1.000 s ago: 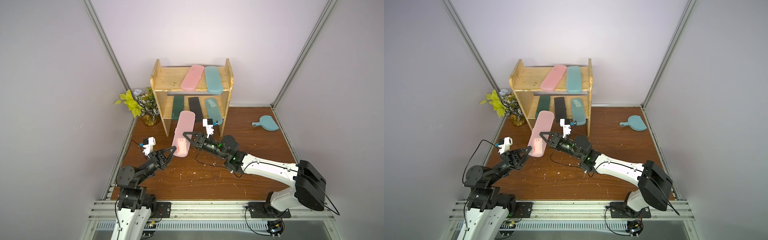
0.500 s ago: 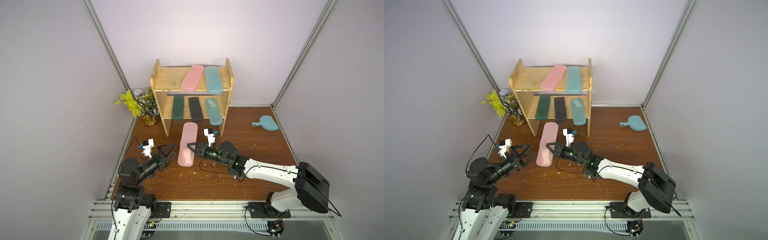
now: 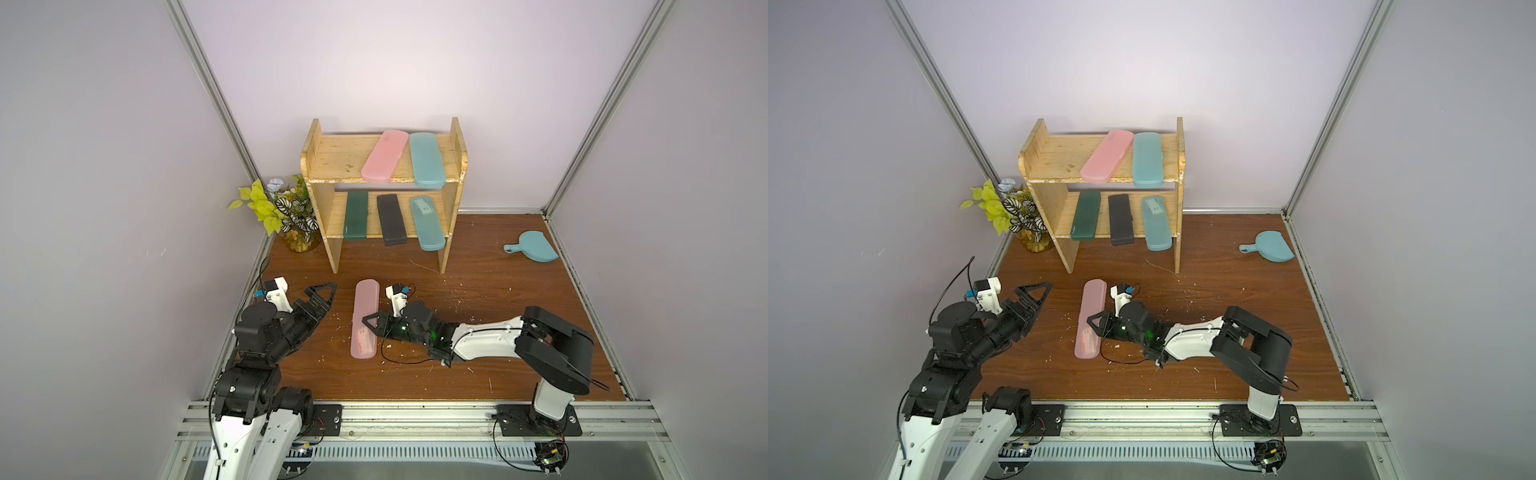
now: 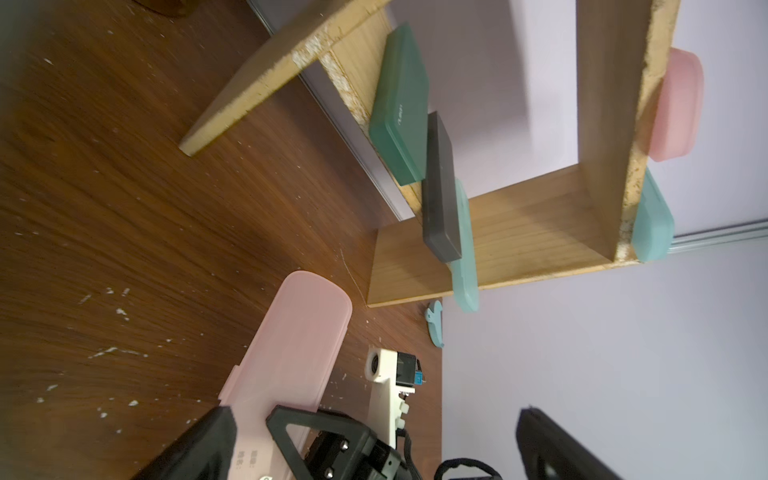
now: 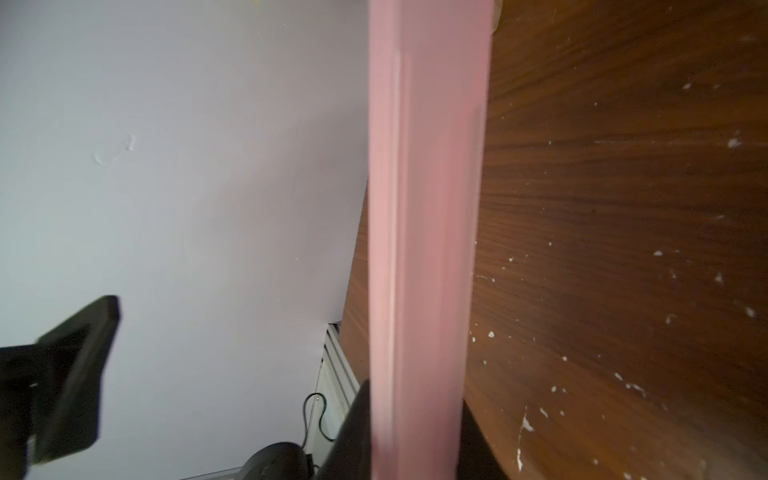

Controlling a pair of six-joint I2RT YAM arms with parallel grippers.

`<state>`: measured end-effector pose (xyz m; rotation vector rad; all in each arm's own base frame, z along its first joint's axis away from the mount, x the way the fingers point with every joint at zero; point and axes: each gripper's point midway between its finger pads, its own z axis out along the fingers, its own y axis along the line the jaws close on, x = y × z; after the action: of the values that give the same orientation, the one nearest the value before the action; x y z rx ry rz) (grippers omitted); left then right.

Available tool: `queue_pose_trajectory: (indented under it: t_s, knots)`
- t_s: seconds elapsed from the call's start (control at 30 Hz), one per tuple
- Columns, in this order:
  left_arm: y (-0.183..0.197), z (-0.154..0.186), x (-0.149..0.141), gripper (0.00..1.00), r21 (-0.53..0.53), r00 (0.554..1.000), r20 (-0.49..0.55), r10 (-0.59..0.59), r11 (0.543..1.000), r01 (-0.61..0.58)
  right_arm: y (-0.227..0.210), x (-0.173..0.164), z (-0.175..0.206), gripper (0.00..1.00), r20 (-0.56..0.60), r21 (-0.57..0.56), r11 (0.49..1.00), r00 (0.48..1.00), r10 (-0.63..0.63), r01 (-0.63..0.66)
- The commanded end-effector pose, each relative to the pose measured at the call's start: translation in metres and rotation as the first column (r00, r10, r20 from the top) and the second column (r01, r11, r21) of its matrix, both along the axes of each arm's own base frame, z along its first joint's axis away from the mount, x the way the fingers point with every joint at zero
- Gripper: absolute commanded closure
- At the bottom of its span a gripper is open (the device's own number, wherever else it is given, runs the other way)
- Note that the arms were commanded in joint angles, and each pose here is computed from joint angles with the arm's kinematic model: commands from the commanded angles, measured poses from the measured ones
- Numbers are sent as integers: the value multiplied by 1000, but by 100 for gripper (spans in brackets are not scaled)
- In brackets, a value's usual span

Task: Remove the pencil cases from the shelf
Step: Place the pencil case at the center of the board.

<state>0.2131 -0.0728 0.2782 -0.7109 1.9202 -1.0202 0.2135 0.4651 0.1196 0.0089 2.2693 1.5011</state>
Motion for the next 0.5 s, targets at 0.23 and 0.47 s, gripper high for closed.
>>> queue_pose_trajectory:
  t_s: [0.23, 0.47]
  knots:
    - [16, 12, 9, 1, 148, 998, 26, 52, 987, -56, 55, 17, 15, 81, -24, 115, 993, 1000, 6, -3]
    - [16, 11, 13, 0, 160, 999, 14, 53, 986, -54, 67, 21, -10, 80, -96, 85, 996, 995, 10, -2]
